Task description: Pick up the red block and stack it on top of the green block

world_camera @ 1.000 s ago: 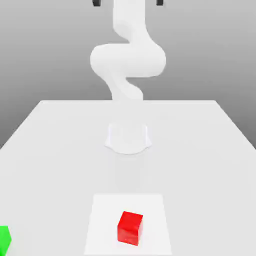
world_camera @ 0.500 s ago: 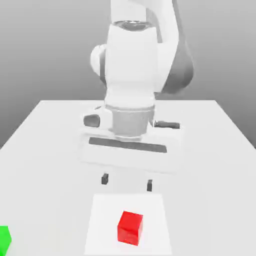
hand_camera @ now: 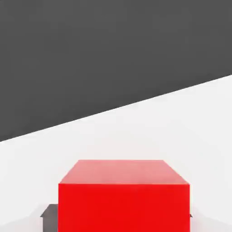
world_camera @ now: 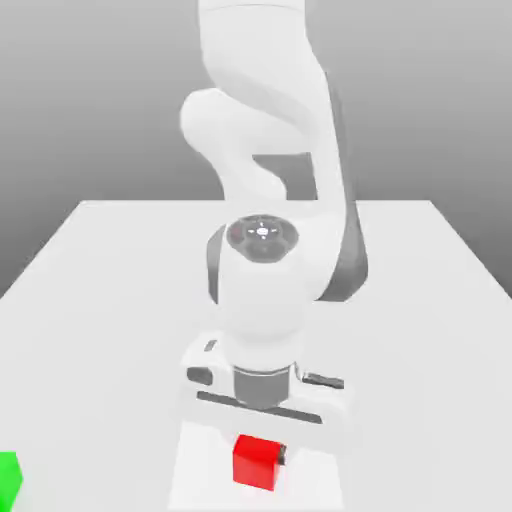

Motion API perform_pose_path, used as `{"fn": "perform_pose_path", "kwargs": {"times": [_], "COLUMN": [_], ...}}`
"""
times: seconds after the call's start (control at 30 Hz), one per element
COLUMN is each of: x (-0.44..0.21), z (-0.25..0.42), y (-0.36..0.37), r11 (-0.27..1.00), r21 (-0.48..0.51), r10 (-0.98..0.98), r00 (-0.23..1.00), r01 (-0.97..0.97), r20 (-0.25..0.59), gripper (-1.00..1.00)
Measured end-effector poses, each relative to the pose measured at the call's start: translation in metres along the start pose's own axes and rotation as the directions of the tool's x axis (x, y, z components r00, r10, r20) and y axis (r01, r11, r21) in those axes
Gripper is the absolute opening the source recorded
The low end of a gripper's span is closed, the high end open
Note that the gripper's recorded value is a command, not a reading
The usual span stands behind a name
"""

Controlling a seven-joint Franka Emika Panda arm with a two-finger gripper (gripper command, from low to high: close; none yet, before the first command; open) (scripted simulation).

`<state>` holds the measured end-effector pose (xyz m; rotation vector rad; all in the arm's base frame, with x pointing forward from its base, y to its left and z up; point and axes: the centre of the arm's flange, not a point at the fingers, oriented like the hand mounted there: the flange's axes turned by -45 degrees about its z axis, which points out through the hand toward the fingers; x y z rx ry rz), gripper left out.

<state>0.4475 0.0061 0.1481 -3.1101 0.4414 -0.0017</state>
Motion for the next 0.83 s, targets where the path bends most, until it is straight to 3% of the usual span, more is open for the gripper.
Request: {"fn": "perform_pose_path", "kwargs": {"times": [0.17, 0.33, 0.57, 0.63, 0.7, 0.73, 0.83], "x": [0.0, 0.057, 0.108, 0.114, 0.115, 0.114, 0.114], "z": [-0.052, -0.073, -0.092, -0.081, -0.053, -0.041, -0.041], "y": [0.0, 0.081, 0.242, 0.282, 0.293, 0.295, 0.295], "r11": [1.0, 0.926, 0.543, 0.421, 0.386, 0.38, 0.38], "r21": [0.0, 0.004, 0.003, 0.002, 0.001, 0.001, 0.001], "r10": [0.001, 0.377, 0.84, 0.907, 0.923, 0.925, 0.925], "r00": [1.0, 0.926, 0.543, 0.421, 0.386, 0.38, 0.38], "r01": [-0.001, -0.377, -0.84, -0.907, -0.923, -0.925, -0.925], "r20": [0.0, 0.003, 0.003, 0.001, 0.0, 0.0, 0.0], "gripper": [-1.0, -1.0, -1.0, -1.0, -1.0, 1.0, 1.0]}}
